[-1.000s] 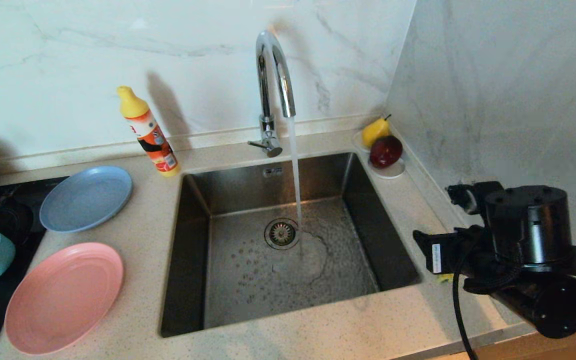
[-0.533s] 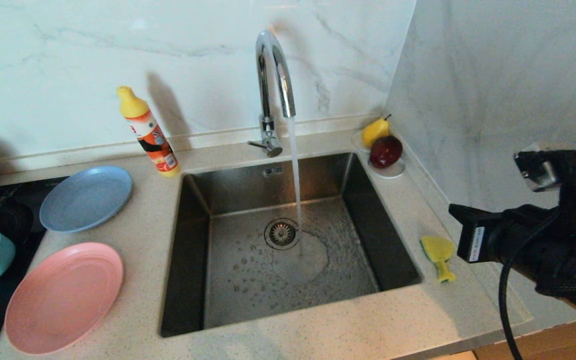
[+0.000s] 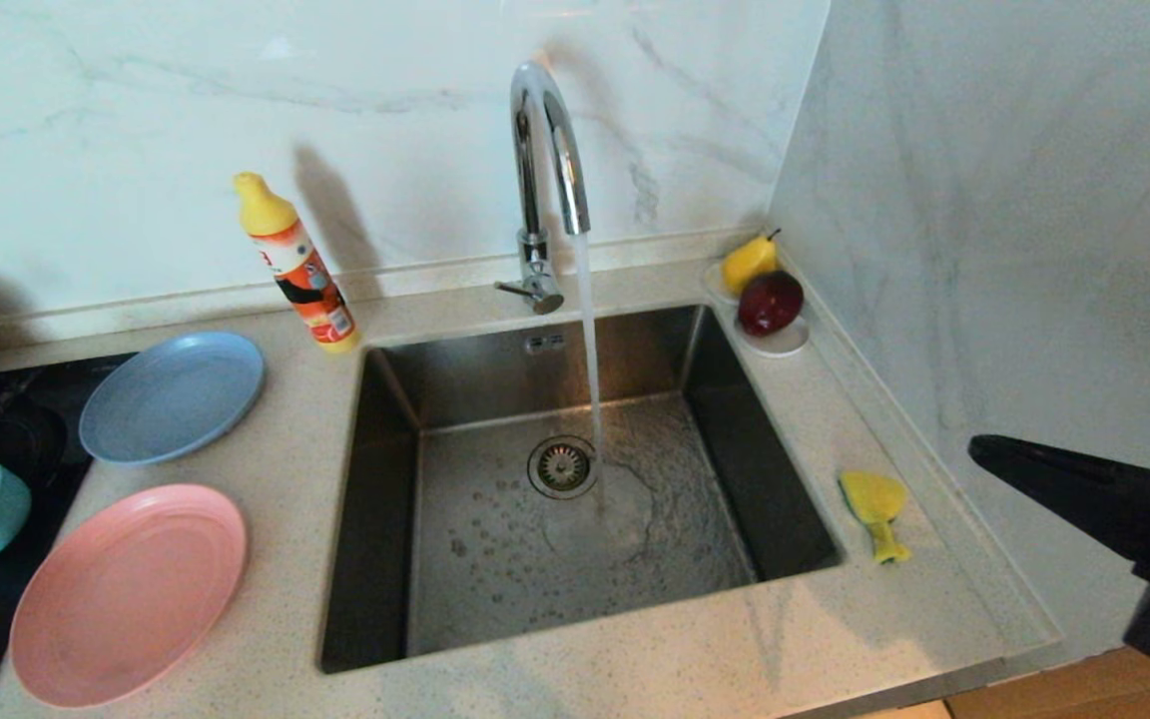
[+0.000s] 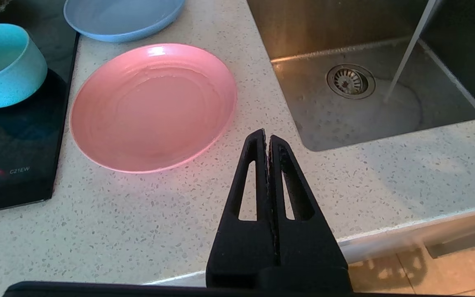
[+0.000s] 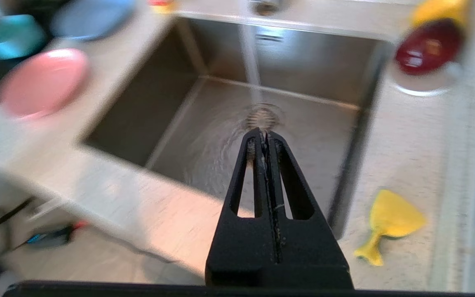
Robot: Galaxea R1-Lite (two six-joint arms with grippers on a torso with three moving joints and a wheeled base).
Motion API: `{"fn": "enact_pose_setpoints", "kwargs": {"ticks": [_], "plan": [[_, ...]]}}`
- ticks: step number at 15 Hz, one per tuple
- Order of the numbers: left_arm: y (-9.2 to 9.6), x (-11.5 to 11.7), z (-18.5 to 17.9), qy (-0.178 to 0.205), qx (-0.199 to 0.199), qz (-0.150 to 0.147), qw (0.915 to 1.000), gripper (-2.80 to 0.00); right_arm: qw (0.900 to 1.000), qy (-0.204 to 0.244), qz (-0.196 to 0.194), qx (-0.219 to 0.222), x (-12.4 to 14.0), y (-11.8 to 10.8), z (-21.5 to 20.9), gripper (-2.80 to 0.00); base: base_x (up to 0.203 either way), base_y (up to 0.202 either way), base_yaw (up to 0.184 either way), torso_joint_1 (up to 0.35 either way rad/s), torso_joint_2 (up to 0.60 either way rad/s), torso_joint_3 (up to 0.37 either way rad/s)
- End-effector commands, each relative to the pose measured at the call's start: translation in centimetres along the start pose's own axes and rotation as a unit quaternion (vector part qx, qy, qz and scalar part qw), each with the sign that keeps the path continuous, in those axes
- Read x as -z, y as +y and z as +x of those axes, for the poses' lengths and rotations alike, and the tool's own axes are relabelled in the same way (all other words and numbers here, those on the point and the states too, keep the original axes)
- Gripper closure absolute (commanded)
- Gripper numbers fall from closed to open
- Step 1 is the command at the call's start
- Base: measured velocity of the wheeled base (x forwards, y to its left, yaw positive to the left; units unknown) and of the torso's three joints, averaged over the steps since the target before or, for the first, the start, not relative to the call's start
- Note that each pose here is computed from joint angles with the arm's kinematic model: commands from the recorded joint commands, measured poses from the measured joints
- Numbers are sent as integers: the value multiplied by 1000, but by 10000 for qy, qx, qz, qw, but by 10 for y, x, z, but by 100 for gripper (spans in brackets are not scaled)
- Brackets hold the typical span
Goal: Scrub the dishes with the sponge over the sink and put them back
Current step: Turn off the faucet
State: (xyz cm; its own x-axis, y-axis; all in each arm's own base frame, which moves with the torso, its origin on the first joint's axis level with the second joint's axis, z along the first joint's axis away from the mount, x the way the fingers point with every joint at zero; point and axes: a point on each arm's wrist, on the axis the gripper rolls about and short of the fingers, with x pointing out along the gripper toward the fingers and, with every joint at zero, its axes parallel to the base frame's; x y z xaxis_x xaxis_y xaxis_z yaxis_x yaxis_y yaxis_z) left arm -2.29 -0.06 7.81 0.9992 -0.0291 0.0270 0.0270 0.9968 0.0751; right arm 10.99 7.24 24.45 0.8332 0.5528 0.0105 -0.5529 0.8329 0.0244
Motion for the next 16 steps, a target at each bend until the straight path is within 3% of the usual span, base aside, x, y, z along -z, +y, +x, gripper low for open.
{"fn": "enact_pose_setpoints", "kwargs": {"ticks": [1,6,10,16], "plan": [[0,5,1,87,7,1,10000,0,9985,-366,-72,-409,4,-5,-37,0,0,0,0,0,0,0],[0,5,1,82,6,1,10000,0,9958,-619,-444,-511,31,-7,-84,0,0,0,0,0,0,0],[0,5,1,81,6,1,10000,0,9965,-409,-423,-589,53,3,-113,0,0,0,0,0,0,0],[0,5,1,89,7,1,10000,0,9971,-527,-486,272,84,14,-136,0,0,0,0,0,0,0]]}}
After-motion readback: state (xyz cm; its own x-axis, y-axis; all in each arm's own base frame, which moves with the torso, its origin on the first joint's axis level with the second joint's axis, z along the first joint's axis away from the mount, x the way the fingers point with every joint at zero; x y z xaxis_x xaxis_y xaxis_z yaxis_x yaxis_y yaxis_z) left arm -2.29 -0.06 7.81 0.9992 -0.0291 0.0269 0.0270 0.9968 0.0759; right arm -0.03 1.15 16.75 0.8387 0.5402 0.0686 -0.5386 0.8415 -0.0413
